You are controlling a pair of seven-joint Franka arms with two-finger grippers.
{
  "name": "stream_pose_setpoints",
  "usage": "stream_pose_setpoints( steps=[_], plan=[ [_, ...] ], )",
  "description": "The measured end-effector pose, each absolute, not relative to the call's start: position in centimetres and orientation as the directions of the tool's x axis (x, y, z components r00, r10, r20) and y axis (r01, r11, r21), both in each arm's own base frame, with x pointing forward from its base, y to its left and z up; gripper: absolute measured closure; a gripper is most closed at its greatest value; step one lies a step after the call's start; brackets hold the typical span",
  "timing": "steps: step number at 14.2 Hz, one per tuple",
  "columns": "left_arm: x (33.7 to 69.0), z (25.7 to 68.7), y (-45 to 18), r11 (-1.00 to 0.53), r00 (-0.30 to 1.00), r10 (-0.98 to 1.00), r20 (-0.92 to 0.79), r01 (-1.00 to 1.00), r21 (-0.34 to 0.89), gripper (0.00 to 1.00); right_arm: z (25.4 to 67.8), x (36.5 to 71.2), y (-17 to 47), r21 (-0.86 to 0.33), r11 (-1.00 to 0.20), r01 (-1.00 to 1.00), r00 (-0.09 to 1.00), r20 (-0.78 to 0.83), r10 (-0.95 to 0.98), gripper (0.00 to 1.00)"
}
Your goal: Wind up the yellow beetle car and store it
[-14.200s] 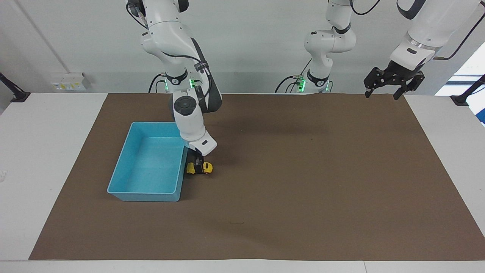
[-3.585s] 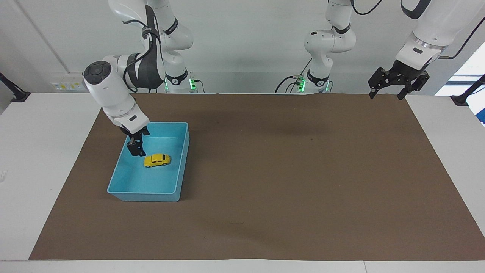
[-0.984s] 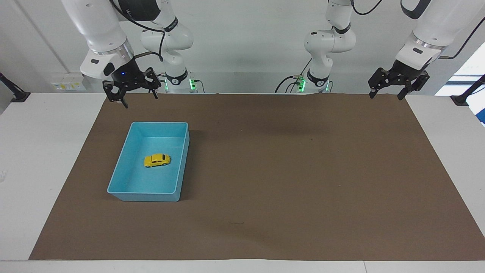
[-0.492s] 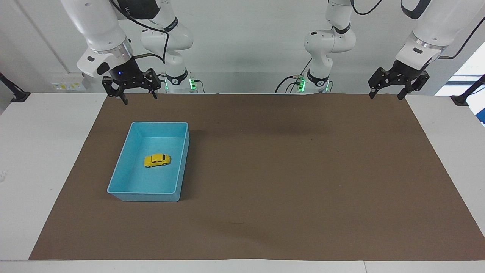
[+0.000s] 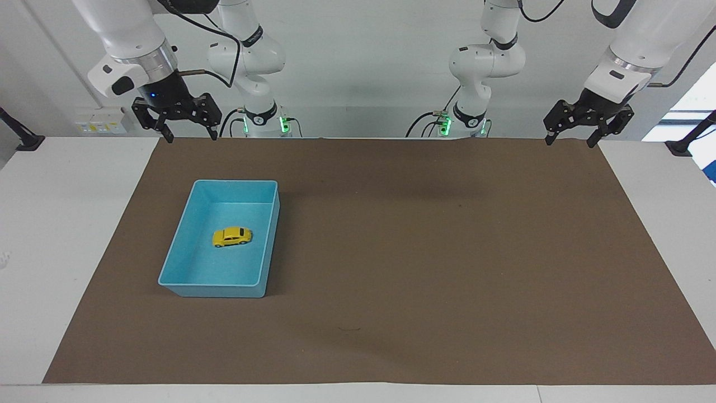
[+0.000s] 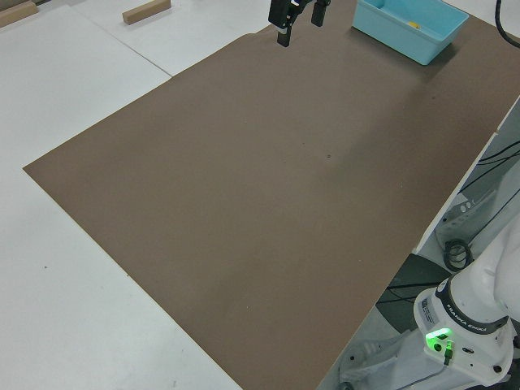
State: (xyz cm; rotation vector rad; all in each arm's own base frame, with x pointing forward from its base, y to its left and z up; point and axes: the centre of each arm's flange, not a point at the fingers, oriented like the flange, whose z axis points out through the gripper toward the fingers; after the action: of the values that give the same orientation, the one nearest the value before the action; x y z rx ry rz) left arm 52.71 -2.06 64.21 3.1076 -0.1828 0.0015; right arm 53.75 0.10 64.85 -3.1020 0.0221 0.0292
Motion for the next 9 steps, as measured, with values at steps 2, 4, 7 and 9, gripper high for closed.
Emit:
stream_pose_setpoints(
  steps=[2, 4, 7, 9],
  plan=[
    [52.71, 64.21, -2.06, -0.993, 0.993, -0.117, 0.003, -0.117, 0.028, 0.00, 64.93, 53.71, -0.06, -0.039, -0.998, -0.051, 0.999, -0.019, -0.050, 0.00],
    [52.71, 64.21, -2.06, -0.993, 0.993, -0.117, 0.003, -0.117, 0.028, 0.00, 64.94, 53.71, 0.32, -0.038, -0.997, -0.067, 0.998, -0.020, -0.067, 0.00],
    [52.71, 64.21, -2.06, -0.993, 0.993, -0.117, 0.003, -0.117, 0.028, 0.00, 64.95, 53.71, 0.25, -0.038, -0.996, -0.074, 0.997, -0.020, -0.074, 0.00],
    [52.71, 64.21, -2.06, -0.993, 0.993, -0.117, 0.003, -0.117, 0.028, 0.00, 65.00, 53.71, 0.24, -0.038, -0.996, -0.075, 0.997, -0.019, -0.074, 0.00]
  ],
)
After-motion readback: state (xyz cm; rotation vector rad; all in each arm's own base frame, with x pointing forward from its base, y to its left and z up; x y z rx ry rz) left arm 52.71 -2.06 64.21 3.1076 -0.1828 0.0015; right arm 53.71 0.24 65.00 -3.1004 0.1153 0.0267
